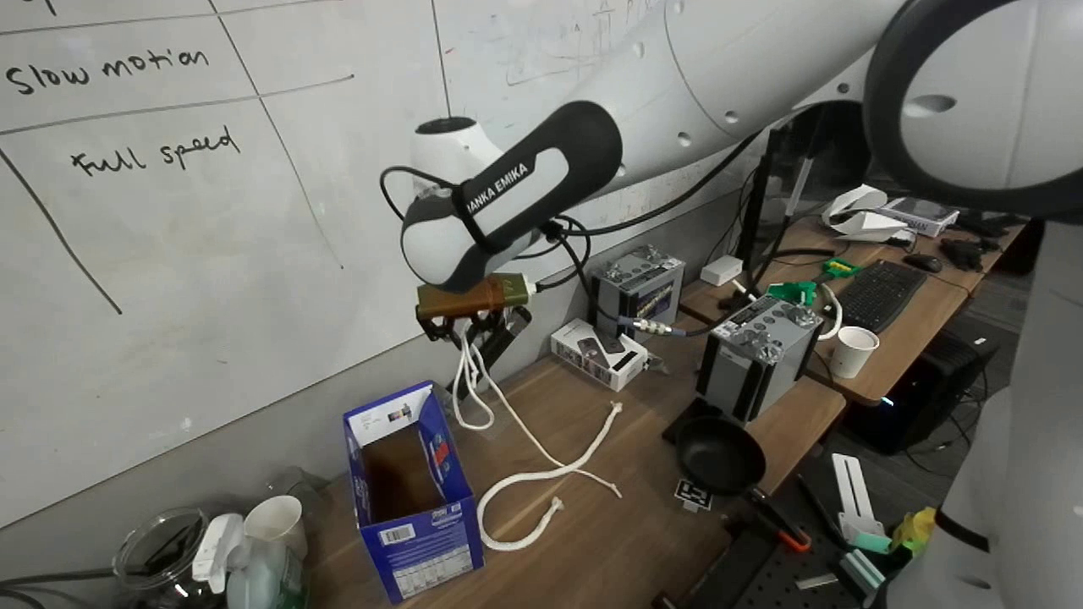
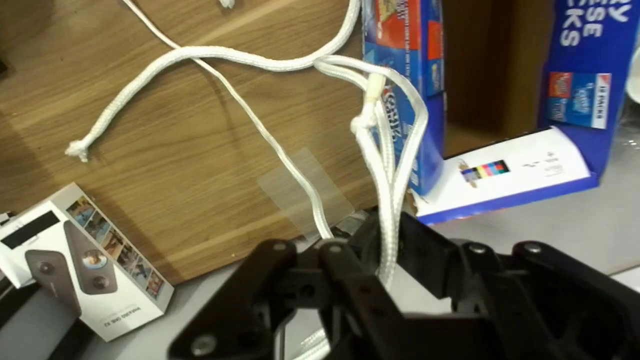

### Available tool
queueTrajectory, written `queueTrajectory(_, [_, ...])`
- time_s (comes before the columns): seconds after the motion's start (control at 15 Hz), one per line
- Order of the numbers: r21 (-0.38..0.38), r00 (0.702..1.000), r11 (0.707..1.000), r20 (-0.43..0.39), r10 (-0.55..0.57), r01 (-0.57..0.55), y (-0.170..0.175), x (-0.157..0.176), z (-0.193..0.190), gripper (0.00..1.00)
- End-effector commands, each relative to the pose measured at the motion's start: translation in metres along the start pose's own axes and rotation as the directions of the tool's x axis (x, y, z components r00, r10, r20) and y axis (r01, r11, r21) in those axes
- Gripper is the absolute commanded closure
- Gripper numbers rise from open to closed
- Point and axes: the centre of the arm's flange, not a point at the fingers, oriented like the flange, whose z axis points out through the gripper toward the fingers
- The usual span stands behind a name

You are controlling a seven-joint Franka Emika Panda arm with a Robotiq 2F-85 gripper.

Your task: Put the ropes in the box one at a time

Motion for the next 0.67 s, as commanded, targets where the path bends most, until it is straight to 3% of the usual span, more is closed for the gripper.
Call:
queueTrajectory(0.0, [0.031,0.998,0.997,-0.011,-0.067,0.068,-0.03,0.013,-0.05,0.96])
queueTrajectory(0.33, [0.095,0.987,0.983,-0.032,-0.155,0.157,-0.07,0.013,-0.089,0.96])
queueTrajectory(0.6, [0.139,0.97,0.96,-0.044,-0.24,0.243,-0.101,-0.001,-0.082,0.96])
